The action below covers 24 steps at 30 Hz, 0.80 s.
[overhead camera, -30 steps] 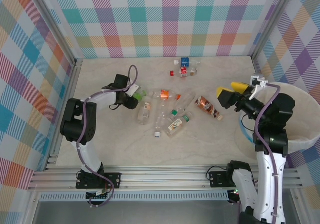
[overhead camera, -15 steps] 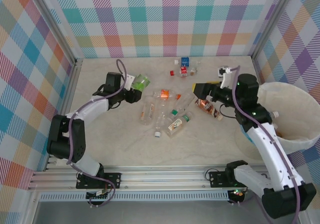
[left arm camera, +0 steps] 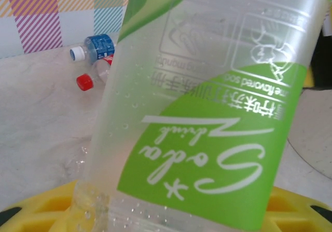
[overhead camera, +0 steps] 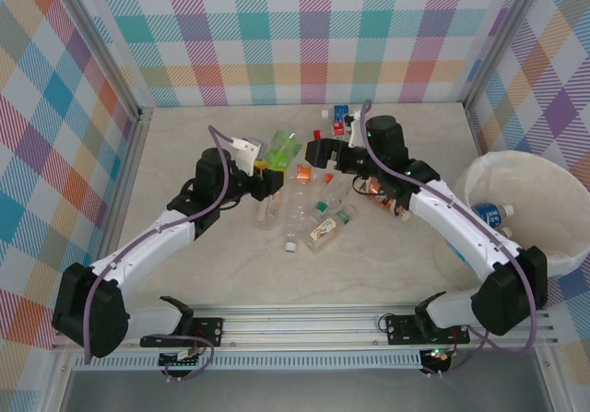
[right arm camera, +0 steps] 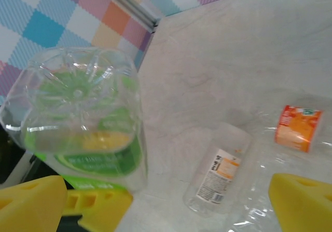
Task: Put the plastic bottles in the bin
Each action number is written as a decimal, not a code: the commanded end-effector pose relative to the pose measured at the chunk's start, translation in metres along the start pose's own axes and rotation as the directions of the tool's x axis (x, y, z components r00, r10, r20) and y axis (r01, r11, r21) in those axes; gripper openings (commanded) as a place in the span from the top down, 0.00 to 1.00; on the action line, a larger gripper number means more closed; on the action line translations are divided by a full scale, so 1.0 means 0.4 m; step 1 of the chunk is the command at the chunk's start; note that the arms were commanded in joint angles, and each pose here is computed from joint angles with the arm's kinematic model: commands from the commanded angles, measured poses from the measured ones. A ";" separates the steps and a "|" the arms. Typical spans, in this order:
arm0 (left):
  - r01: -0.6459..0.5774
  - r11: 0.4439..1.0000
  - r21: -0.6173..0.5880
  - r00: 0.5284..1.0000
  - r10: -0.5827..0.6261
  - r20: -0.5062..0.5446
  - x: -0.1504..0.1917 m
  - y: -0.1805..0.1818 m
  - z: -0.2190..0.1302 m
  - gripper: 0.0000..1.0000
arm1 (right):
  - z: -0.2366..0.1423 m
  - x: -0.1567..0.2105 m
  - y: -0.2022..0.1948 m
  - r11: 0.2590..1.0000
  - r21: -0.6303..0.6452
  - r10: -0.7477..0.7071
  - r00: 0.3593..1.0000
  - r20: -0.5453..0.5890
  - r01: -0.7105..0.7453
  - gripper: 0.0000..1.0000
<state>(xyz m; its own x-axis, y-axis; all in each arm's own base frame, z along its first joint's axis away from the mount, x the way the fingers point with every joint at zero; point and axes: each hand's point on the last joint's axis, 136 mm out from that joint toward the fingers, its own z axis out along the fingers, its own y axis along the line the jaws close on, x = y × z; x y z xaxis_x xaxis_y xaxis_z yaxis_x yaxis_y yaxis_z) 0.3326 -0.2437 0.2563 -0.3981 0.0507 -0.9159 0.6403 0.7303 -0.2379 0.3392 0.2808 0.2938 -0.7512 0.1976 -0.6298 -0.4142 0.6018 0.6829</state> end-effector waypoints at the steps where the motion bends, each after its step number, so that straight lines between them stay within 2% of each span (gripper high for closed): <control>1: 0.002 0.998 -0.060 1.000 -0.002 -0.001 -0.028 -0.016 -0.010 1.00 | -0.014 -0.070 0.115 0.986 -0.167 -0.012 0.998 0.061 0.023 0.00; 6: -0.037 0.996 -0.078 0.999 0.038 0.011 -0.045 -0.077 0.002 1.00 | 0.010 -0.073 0.098 0.996 -0.092 -0.018 0.998 0.053 0.023 0.00; 10: -0.075 0.986 -0.152 0.997 0.074 -0.015 -0.045 -0.082 0.024 1.00 | 0.010 -0.073 0.133 0.986 -0.166 -0.021 0.998 0.055 0.030 0.00; 14: -0.102 0.979 -0.177 0.993 0.091 -0.071 -0.031 -0.083 0.055 1.00 | -0.011 -0.083 0.168 0.967 -0.245 -0.046 0.993 0.109 0.072 0.00; 17: -0.091 0.984 -0.150 0.994 0.083 -0.065 -0.032 -0.095 0.064 1.00 | -0.011 -0.084 0.152 0.975 -0.212 -0.041 0.992 0.123 0.067 0.00; 20: -0.084 0.992 -0.095 0.996 0.082 -0.029 -0.041 -0.120 0.059 1.00 | -0.005 -0.084 0.103 0.993 -0.114 -0.017 0.992 0.129 0.032 0.01; 22: -0.092 0.995 -0.039 0.996 0.092 -0.011 -0.042 -0.143 0.053 0.98 | -0.003 -0.083 0.080 0.997 -0.071 -0.005 0.991 0.136 0.015 0.08; 24: -0.110 0.993 0.034 0.994 0.109 0.019 -0.043 -0.174 0.043 0.91 | -0.002 -0.083 0.066 0.999 -0.051 0.005 0.990 0.143 0.002 0.15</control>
<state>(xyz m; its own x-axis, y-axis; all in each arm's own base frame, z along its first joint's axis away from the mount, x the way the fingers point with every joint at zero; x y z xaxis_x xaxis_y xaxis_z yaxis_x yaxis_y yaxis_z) 0.3280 -0.2890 0.2671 -0.3852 0.1195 -0.9151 0.5858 0.7979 -0.1423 0.3530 0.2946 0.3306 -0.6883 0.2800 -0.6692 -0.4629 0.5407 0.7024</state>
